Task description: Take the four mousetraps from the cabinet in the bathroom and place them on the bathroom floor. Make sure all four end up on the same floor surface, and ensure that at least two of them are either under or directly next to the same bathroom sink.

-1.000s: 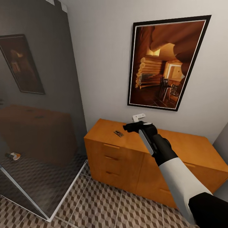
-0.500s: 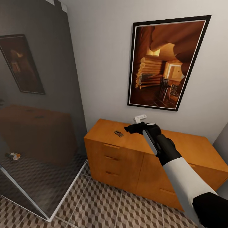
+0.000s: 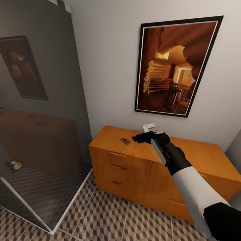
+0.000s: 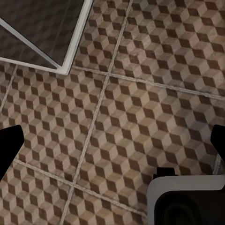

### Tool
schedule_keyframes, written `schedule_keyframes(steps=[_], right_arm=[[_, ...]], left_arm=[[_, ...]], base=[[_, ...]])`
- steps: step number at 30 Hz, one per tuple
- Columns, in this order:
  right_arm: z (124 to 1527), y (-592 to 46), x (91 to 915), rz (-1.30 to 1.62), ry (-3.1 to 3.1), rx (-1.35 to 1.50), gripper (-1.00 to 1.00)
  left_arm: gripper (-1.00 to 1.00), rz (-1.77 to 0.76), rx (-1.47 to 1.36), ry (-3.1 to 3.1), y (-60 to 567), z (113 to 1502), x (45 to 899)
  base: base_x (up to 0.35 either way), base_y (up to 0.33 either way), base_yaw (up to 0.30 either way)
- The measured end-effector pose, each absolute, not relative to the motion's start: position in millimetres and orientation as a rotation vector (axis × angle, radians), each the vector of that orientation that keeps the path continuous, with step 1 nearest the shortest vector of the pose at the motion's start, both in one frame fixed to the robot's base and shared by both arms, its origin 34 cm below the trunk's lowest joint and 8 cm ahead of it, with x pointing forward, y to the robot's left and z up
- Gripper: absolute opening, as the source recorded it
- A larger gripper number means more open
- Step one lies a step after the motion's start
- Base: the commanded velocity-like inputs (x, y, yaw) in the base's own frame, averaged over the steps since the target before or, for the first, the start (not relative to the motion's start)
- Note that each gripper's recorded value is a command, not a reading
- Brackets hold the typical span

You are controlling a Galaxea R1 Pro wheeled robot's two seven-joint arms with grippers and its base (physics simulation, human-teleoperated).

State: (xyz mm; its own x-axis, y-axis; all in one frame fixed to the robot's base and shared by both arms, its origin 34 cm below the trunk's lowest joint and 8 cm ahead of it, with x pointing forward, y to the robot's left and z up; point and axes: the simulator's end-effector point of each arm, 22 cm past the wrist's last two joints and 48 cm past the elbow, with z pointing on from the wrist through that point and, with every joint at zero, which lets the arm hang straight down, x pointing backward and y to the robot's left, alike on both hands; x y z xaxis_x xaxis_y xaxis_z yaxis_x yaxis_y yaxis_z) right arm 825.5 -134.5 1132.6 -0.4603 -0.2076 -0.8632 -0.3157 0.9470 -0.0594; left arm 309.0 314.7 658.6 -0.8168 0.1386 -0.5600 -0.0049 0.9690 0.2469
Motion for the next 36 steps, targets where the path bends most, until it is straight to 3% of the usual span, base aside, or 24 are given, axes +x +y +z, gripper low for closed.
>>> schedule_keyframes(steps=[30, 36], right_arm=[[1109, -132, 827, 0.135, 2.101, -0.383, 1.0], [1108, -132, 827, 0.133, 2.102, -0.383, 1.0]], left_arm=[[1.0, 0.316, 0.099, 2.536, 315, 653, 300], [1.0, 0.316, 0.099, 2.536, 315, 653, 299]], base=[[0.001, 0.0, 0.0], [0.159, 0.0, 0.0]])
